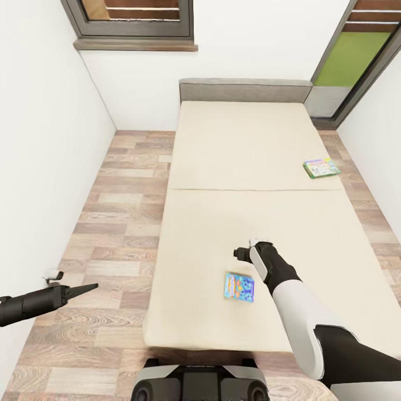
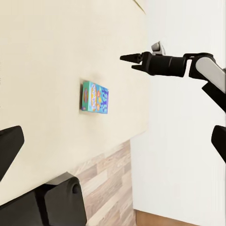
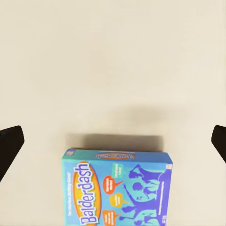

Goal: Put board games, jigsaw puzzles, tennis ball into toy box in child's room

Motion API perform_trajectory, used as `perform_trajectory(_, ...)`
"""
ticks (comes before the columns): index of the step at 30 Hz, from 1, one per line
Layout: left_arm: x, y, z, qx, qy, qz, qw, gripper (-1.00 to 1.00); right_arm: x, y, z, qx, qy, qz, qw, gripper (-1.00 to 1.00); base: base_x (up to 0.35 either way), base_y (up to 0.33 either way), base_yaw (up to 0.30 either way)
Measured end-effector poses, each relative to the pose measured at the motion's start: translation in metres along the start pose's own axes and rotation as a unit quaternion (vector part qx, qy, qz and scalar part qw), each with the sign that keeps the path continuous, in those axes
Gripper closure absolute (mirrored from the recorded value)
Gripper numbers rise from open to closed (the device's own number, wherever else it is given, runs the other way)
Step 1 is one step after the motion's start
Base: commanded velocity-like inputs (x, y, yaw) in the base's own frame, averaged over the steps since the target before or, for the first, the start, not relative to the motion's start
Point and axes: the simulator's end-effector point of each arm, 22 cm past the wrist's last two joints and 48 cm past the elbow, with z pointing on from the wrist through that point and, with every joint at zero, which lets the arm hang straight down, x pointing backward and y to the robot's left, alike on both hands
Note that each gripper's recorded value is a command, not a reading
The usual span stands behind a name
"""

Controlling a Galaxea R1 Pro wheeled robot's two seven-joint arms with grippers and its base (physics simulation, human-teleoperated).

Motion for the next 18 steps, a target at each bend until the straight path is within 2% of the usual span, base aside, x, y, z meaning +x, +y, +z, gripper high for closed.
perform_trajectory(18,0.007,0.012,0.003,-0.005,0.006,-0.012,0.9999,-1.0,0.015,-0.003,0.015,0.003,0.016,-0.001,0.9999,-1.0,0.0,0.0,0.0)
